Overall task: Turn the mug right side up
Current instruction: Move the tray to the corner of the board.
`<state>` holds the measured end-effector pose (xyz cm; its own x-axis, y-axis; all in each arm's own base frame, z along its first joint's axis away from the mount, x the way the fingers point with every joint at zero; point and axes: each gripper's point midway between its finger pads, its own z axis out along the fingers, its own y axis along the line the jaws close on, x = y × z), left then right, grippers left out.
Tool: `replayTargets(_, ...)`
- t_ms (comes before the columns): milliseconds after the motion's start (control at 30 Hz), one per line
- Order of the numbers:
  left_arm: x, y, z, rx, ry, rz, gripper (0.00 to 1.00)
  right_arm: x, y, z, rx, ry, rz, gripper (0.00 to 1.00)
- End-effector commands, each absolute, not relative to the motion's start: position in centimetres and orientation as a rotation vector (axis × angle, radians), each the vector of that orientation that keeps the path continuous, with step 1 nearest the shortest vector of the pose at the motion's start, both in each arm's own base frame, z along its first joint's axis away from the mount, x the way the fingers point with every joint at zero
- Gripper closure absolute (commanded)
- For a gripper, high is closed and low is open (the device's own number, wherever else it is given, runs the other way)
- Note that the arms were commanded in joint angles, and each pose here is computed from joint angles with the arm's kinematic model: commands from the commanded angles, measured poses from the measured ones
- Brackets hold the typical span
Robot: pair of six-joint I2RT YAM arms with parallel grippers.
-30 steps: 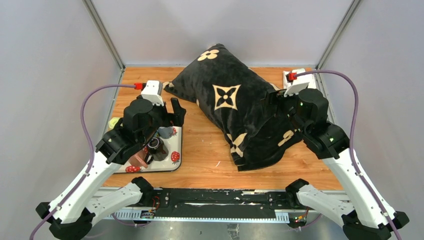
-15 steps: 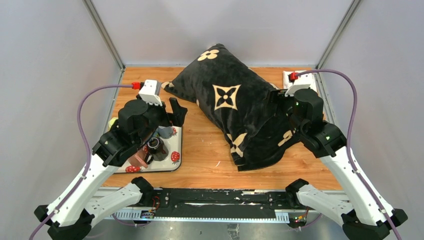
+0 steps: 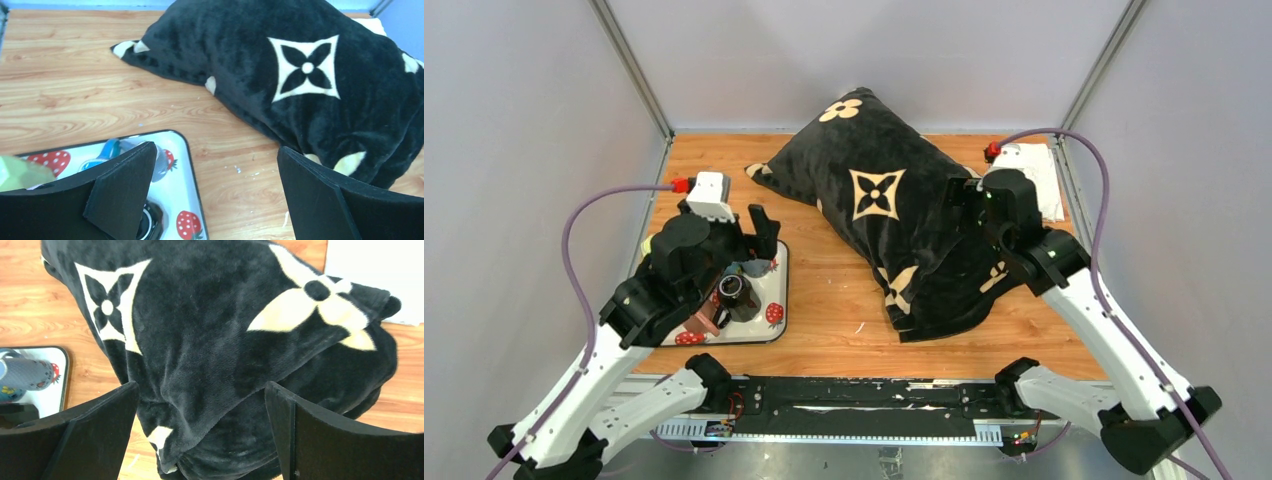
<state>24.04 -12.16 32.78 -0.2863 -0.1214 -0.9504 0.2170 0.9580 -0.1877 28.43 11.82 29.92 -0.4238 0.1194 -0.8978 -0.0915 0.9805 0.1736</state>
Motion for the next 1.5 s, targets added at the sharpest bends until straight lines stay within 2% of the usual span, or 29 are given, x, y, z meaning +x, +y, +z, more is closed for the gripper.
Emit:
replayTargets(0,23.2,-9.2,33.4,-0.013,1.751,-0.258,0.0,29.1,13.8,28.5,0.0,2.083,0.302,0.01)
replayTargets(167,23.2,-7.5,32.5,-0.057,1.779,-0.156,0.0,29.2,20.5,27.3,-0.165,2.149,0.564,0.1)
replayTargets(433,22.8,-7.5,32.5,-0.061,1.776,-0.183,0.0,28.0,31.9,25.2,-0.353,2.173,0.766,0.15)
replayTargets(667,21.8,-6.9,32.9,-0.077,1.765,-0.208,0.0,27.5,39.8,19.2,-0.364,2.284,0.906,0.22)
replayTargets(833,21.4,-6.9,32.3,-0.086,1.786,-0.222,0.0,27.6,43.2,15.1,-0.289,2.373,0.983,0.32)
replayTargets(1200,20.9,-6.9,31.9,-0.071,1.814,-0.23,0.0,26.5,46.6,7.4,-0.214,2.572,0.933,0.38)
replayTargets(1467,20.6,-7.0,31.8,-0.064,1.821,-0.248,0.0,25.5,47.8,5.1,-0.189,2.632,0.943,0.41)
